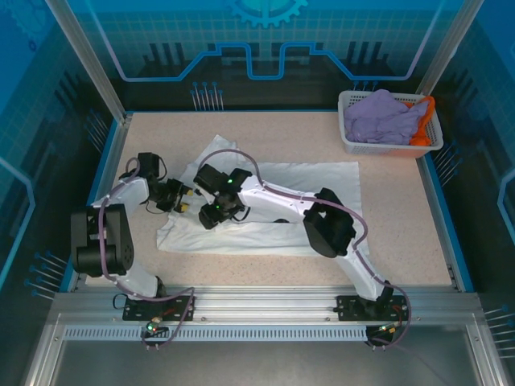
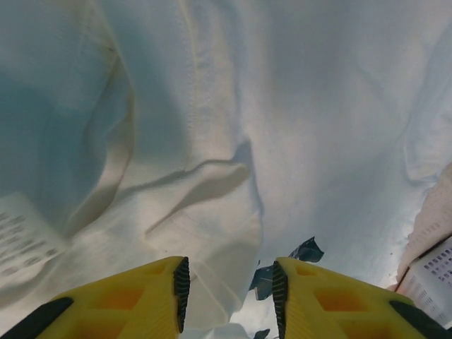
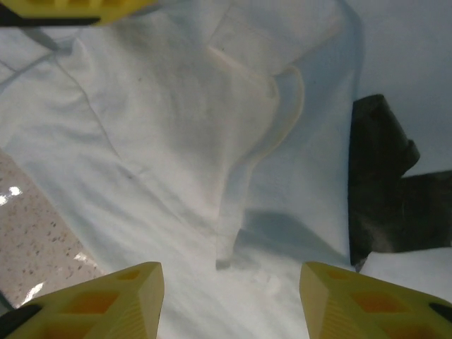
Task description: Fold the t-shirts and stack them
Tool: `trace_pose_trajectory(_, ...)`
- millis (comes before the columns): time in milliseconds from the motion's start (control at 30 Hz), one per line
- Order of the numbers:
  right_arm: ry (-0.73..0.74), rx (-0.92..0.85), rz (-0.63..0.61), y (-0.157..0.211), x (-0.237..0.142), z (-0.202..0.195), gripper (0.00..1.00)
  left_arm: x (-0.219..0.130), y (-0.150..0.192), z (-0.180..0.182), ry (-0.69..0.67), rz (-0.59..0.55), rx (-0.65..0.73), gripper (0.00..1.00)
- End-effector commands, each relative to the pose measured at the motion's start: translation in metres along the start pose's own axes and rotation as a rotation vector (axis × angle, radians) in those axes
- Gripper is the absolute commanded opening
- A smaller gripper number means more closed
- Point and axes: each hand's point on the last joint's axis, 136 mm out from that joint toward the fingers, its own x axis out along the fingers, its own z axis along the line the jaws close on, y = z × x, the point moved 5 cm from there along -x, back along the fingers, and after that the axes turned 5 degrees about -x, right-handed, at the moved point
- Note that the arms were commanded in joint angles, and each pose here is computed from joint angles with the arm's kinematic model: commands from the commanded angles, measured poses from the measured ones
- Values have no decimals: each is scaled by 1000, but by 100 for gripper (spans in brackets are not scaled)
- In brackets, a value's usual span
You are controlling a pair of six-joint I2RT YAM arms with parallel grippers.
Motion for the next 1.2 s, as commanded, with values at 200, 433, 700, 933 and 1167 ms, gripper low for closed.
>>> trace_pose_trajectory(200,83,10,162,19,27,-6,52,14,3,8,3,83,13,46)
trace_pose_trajectory(433,119,-1,187,25,32,-7,46,21,0,10,-25,95,68,43)
trace_pose_trajectory(700,121,12,191,20,34,-6,29,27,-4,7,-31,108,104,31)
trace_pose_trajectory(933,102,29,169,18,27,-11,24,28,-6,4,-27,103,119,18)
trace_pose_trajectory(1167,88,134,142,14,16,-21,22,26,-8,-2,-19,98,132,4)
